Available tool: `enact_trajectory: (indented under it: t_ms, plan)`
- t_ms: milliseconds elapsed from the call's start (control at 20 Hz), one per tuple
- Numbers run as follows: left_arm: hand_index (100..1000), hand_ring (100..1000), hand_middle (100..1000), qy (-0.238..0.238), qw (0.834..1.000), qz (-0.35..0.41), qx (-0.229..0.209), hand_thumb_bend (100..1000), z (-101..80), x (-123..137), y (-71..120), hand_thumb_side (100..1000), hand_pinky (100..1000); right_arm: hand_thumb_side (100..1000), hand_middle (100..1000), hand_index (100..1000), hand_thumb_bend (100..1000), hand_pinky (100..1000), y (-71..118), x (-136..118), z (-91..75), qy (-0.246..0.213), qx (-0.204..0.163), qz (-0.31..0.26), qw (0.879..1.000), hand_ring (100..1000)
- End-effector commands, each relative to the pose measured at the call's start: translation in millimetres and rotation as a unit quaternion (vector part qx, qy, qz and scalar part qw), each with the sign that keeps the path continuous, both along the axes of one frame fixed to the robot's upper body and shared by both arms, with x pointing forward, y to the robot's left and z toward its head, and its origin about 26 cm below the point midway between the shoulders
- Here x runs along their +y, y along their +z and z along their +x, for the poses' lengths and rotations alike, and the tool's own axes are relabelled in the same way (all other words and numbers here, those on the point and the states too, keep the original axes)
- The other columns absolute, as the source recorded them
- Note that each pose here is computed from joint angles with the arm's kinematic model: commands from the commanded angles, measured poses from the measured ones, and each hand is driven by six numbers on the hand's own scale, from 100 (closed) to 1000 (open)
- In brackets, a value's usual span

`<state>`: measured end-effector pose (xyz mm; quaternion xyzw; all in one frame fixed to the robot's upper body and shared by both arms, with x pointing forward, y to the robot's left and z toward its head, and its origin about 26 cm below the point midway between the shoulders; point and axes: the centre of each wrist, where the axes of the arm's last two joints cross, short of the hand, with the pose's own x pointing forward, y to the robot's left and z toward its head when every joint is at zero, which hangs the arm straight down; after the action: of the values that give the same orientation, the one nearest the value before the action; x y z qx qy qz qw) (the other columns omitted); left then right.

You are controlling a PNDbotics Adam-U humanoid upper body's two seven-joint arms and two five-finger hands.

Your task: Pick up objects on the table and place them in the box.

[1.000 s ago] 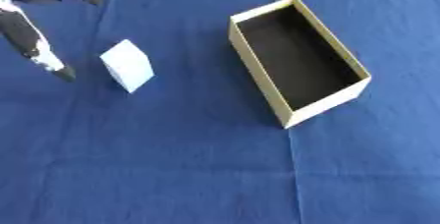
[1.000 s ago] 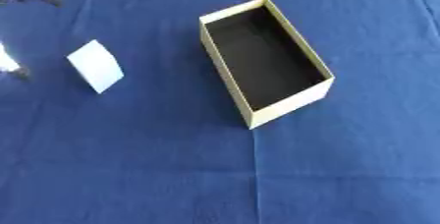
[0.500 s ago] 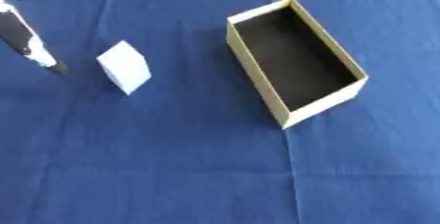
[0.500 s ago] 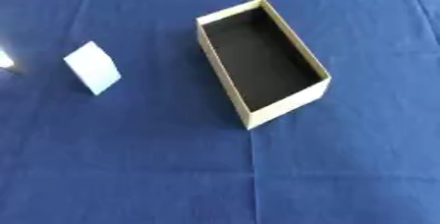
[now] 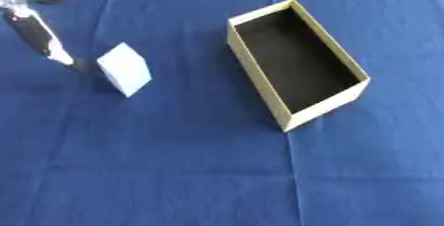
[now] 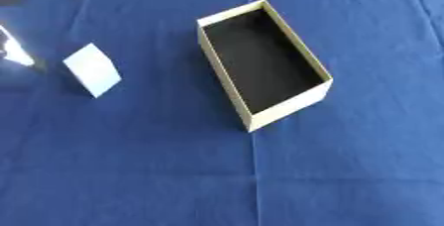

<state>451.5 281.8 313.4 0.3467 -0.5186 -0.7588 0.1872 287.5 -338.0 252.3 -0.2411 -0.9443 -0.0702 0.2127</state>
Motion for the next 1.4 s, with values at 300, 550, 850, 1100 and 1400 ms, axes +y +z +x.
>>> enact_trajectory:
  t_ms: [300,550,850,1100,1400]
  plan:
    - [1000,972,952,-0.033,0.991,0.124,0.041,778,8.6,-12.1,4.3,357,844,987,660,810,100,686,9.5,1.1,-1.5,0.005,-0.01,-0.011,1.0,794]
    - [1000,981,962,-0.034,0.988,0.146,0.034,797,9.7,-19.7,6.4,363,845,987,659,810,100,687,9.8,1.8,-1.2,0.007,-0.009,-0.01,1.0,795]
    - [1000,972,948,-0.004,0.98,0.188,0.071,733,16.4,-19.3,-3.7,330,833,988,658,809,100,687,10.1,2.3,-1.1,0.009,-0.008,-0.011,1.0,796]
    - [992,972,945,0.001,0.976,0.194,0.094,701,20.0,-19.6,-8.8,318,832,987,657,809,100,688,10.4,3.3,-0.6,0.011,-0.007,-0.01,1.0,796]
    - [977,961,931,0.009,0.972,0.199,0.124,693,23.8,-18.0,-18.8,311,829,987,657,809,100,688,11.4,2.9,-0.7,0.011,-0.01,-0.008,1.0,797]
